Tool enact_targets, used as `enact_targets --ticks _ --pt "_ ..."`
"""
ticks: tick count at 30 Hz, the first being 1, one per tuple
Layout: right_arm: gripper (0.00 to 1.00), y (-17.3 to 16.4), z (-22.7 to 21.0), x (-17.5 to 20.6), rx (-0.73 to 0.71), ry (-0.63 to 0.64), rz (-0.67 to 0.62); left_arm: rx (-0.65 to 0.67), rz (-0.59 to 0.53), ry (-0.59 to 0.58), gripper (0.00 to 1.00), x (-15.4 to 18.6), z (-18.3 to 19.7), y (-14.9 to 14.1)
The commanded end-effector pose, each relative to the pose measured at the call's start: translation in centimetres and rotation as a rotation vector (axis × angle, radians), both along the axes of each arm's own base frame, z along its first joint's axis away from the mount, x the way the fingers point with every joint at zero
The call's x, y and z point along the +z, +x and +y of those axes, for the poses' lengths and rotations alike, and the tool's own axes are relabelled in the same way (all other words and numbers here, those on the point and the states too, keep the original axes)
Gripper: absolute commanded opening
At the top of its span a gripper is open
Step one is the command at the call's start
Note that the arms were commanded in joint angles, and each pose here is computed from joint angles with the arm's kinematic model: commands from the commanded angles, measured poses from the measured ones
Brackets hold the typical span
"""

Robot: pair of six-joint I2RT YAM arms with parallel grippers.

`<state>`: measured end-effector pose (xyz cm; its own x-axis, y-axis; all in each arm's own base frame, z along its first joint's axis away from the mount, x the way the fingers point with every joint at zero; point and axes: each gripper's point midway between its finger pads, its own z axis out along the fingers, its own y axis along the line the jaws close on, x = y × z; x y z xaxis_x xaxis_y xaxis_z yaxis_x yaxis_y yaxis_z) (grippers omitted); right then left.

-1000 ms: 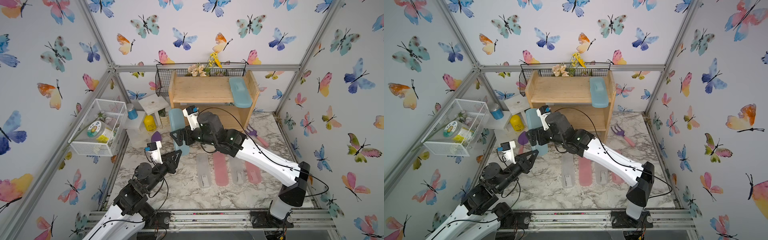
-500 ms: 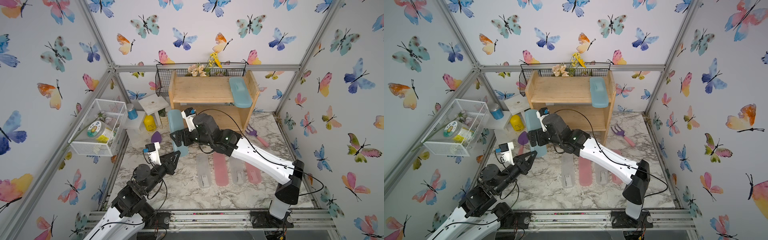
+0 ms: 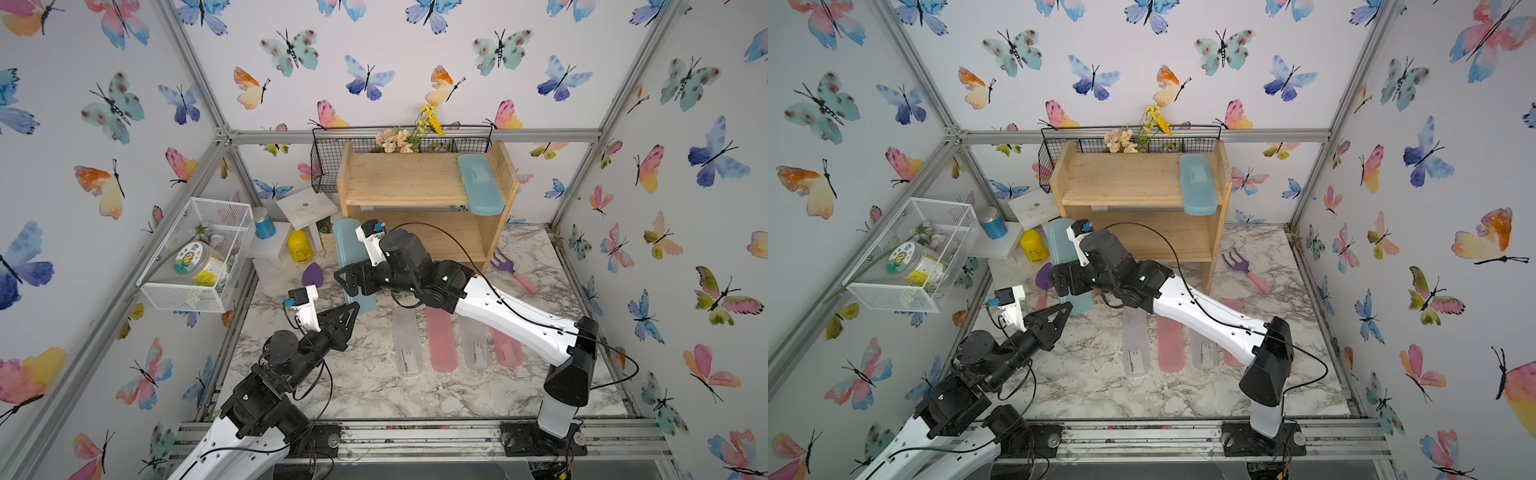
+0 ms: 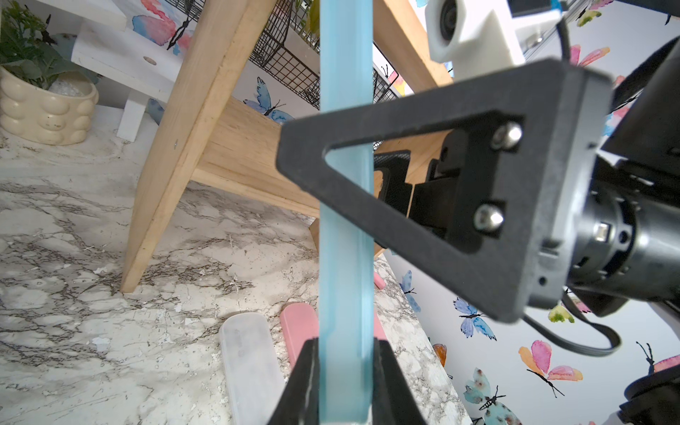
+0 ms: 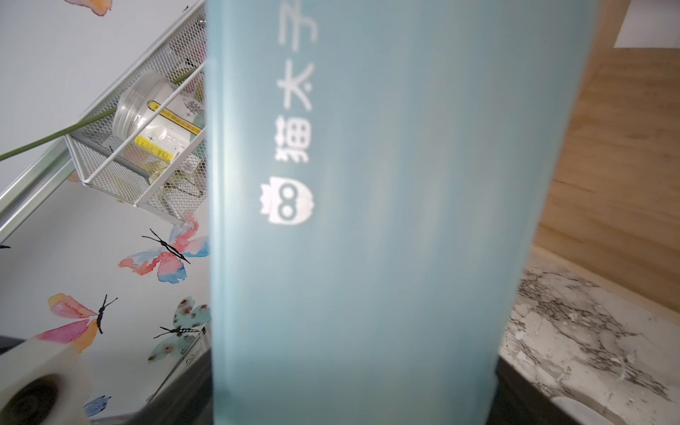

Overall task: Remove the pencil cases from the shelf
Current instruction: Pick up the pencil case from the shelf.

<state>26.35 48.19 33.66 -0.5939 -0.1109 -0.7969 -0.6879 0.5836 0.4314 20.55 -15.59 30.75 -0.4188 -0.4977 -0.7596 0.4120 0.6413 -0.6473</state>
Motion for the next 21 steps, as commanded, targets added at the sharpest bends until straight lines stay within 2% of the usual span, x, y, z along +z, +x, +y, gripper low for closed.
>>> enact_targets --ticks 1,4,6,8,10,14,16,20,21 --pt "0.88 0.1 0.0 0.7 -0.011 0.011 -0.002 0.017 -0.033 -0.012 0.12 0.9 0.4 -0.1" --pt "0.84 0.2 -0.4 0.7 -0.025 -0.002 -0.008 0.028 -0.03 0.0 0.26 0.9 0.6 0.0" --pt "0.82 0.4 -0.9 0.5 -0.042 -0.021 -0.014 0.037 -0.031 0.006 0.41 1.0 0.8 0.0" --pt "0.78 0.5 -1.3 0.4 -0.055 -0.034 -0.022 0.044 -0.032 0.012 0.51 1.0 1.0 0.0" --pt "0.75 0.6 -1.8 0.2 -0.073 -0.047 -0.026 0.052 -0.03 0.016 0.64 0.9 1.1 0.1" --pt "0.6 0.6 -2.6 -0.1 -0.093 -0.057 -0.031 0.061 -0.025 0.023 0.8 0.8 1.1 0.3" --pt "0.52 0.6 -3.1 -0.2 -0.103 -0.057 -0.033 0.065 -0.022 0.026 0.83 0.7 1.1 0.4" --pt "0.52 0.7 -4.4 -0.9 -0.139 -0.08 -0.033 0.081 -0.014 0.033 1.0 0.4 1.5 0.3" --pt "0.52 0.7 -4.9 -1.1 -0.153 -0.091 -0.032 0.092 -0.013 0.033 0.99 0.2 1.8 0.3"
